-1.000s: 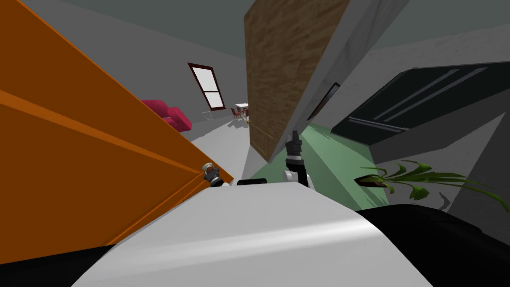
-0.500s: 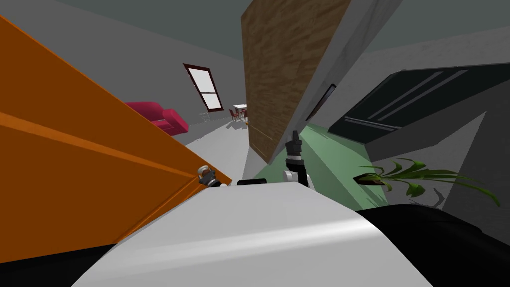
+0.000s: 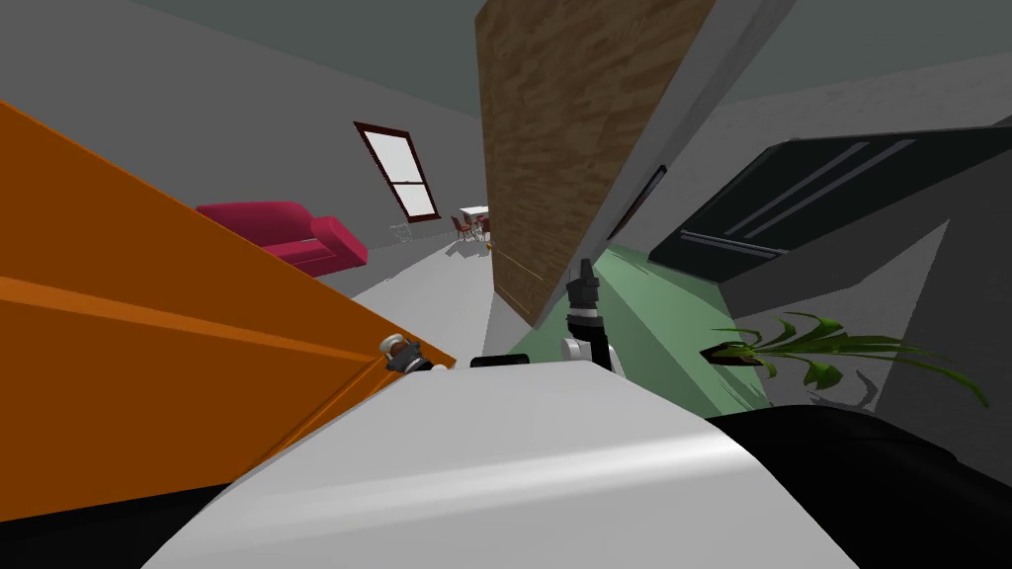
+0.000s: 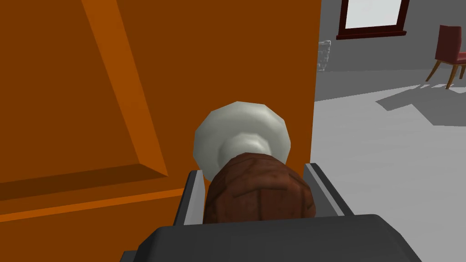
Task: Push the door open
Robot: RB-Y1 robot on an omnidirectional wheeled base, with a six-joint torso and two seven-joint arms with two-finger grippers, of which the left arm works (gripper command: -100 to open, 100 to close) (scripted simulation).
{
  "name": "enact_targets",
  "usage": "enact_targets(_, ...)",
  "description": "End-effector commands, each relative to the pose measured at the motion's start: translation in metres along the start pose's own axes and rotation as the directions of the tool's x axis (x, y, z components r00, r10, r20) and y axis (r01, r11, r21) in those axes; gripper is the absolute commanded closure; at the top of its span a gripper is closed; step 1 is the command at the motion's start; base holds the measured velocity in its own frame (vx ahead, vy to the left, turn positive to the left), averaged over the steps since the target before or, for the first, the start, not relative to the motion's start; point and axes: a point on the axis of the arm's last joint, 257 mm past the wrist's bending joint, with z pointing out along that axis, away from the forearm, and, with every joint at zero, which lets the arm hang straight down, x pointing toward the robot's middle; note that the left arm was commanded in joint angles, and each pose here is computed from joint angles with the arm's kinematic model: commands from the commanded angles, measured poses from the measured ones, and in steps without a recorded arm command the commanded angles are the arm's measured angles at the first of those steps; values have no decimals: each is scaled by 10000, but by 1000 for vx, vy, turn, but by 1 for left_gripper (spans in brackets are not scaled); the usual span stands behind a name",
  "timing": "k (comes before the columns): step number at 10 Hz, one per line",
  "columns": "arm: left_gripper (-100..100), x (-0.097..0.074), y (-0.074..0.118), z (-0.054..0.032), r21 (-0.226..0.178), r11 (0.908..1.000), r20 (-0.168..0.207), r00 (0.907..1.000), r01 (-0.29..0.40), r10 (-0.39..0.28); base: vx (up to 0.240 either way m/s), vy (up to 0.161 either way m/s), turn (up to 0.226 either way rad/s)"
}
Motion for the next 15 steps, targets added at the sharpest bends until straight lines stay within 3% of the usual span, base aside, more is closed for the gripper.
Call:
enact_targets(1, 100, 23, -228, 36, 522, 9986, -94, 9999, -58, 63, 83, 47, -43)
enact_targets(5, 100, 0, -460, 43, 1181, 9930, -8, 10000, 22, -22, 94, 36, -34)
enact_targets(10, 100, -65, -816, -12, 2245, 9743, 182, 9996, 171, -218, 126, 60, -36)
enact_targets(11, 100, -75, -740, -12, 2050, 9786, 216, 9996, 158, -206, 67, 28, 13)
enact_targets(15, 100, -34, -1037, 30, 2618, 9651, 91, 9999, 69, -96, 108, 146, 21)
